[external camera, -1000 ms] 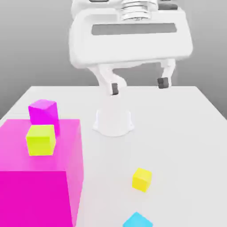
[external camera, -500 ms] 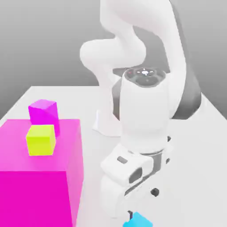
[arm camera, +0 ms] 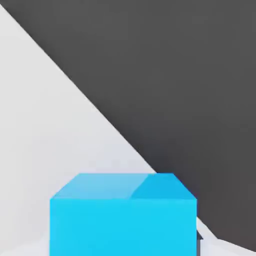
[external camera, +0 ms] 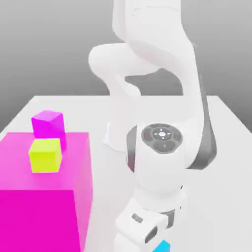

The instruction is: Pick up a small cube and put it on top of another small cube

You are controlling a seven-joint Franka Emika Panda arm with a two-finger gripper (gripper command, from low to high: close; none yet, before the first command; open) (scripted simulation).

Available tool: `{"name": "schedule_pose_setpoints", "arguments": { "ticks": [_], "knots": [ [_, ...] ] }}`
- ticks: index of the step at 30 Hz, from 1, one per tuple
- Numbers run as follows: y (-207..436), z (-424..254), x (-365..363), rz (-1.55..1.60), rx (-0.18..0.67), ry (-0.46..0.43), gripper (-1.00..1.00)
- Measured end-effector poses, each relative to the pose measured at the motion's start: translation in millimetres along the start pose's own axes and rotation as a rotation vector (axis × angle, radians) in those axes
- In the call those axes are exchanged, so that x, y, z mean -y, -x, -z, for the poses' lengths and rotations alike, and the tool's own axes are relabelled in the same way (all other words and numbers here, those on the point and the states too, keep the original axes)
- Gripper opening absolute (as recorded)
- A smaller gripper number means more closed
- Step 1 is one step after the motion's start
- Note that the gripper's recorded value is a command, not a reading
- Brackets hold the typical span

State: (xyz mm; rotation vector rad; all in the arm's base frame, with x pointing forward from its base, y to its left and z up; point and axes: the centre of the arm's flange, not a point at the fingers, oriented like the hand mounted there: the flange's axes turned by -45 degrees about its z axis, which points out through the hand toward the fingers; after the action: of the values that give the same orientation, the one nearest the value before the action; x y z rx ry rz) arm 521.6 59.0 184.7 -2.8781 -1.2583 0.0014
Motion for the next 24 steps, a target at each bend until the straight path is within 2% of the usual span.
{"name": "schedule_pose_setpoints", "arguments": {
  "ticks": [9,16,24],
  "knots": [
    [46.8,53.3,69.4,0.570,0.031,0.026,-1.00],
    [91.3,60.1,140.5,1.078,0.008,0.003,-1.00],
    [93.9,11.9,151.1,1.155,-0.005,-0.002,-1.00]
  ]
}}
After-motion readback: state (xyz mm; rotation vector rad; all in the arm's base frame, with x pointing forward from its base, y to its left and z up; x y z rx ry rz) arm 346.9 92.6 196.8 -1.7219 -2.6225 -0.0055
